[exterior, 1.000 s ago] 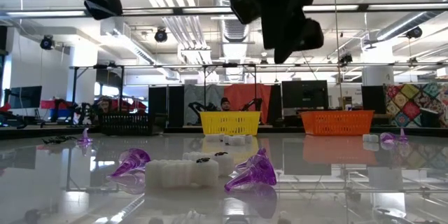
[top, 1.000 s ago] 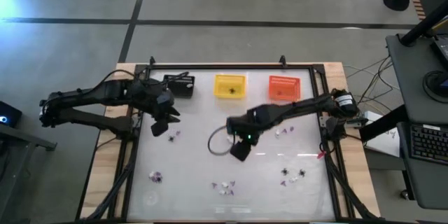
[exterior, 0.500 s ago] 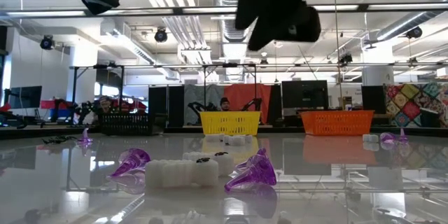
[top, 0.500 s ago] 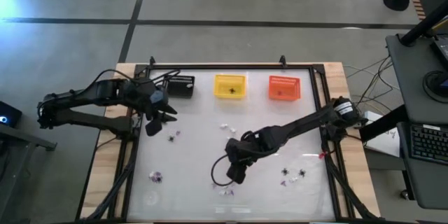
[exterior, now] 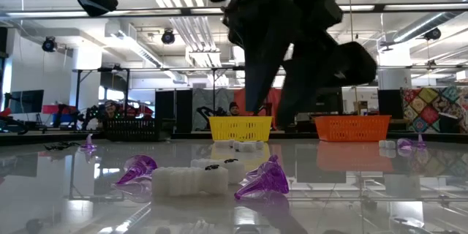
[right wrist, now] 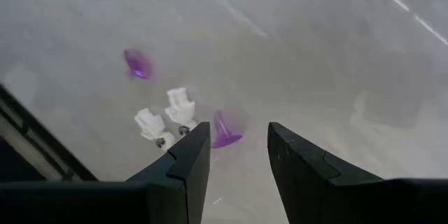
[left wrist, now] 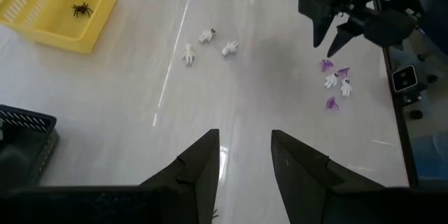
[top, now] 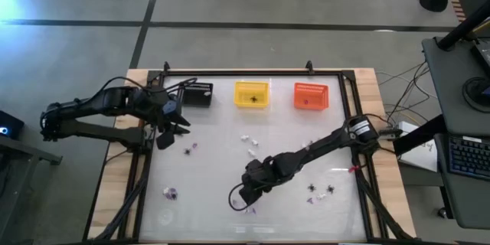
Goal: Sort Halloween decoration
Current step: Put the purple witch hat toy into the orange basket
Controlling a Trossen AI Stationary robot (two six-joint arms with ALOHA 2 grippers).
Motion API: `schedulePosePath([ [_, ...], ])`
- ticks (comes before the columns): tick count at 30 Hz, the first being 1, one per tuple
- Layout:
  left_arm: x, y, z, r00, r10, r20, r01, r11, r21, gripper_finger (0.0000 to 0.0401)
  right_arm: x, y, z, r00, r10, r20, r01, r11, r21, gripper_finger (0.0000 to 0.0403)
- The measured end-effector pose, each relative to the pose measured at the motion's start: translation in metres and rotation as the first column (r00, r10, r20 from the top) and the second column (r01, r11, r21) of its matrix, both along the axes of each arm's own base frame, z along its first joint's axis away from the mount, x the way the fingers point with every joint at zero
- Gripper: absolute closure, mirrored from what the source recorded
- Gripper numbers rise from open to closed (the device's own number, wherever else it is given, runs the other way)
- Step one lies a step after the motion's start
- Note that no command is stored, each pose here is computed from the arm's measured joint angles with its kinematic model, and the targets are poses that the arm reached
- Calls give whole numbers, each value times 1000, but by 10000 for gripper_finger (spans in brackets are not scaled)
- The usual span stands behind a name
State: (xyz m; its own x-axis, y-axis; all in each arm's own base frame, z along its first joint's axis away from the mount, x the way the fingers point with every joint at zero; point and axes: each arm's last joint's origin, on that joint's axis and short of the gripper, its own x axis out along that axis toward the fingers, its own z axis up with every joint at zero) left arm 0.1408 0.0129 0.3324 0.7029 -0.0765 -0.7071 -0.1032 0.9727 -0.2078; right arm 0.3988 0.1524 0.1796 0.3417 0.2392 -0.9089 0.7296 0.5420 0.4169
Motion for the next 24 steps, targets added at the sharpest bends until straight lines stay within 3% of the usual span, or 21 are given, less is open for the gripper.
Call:
schedulePosePath([
  [9,-2,0,1,1000,0,7,0,1000,1,288,-3,13,-12,994,-90,-58,92,995,29,271],
  [15,-3,0,1,1000,0,8,0,1000,1,288,-2,13,-12,990,-137,-36,137,991,-8,269],
  [24,-3,0,1,1000,8,9,-8,1000,-7,288,-2,25,-11,991,-134,-6,134,991,30,269],
])
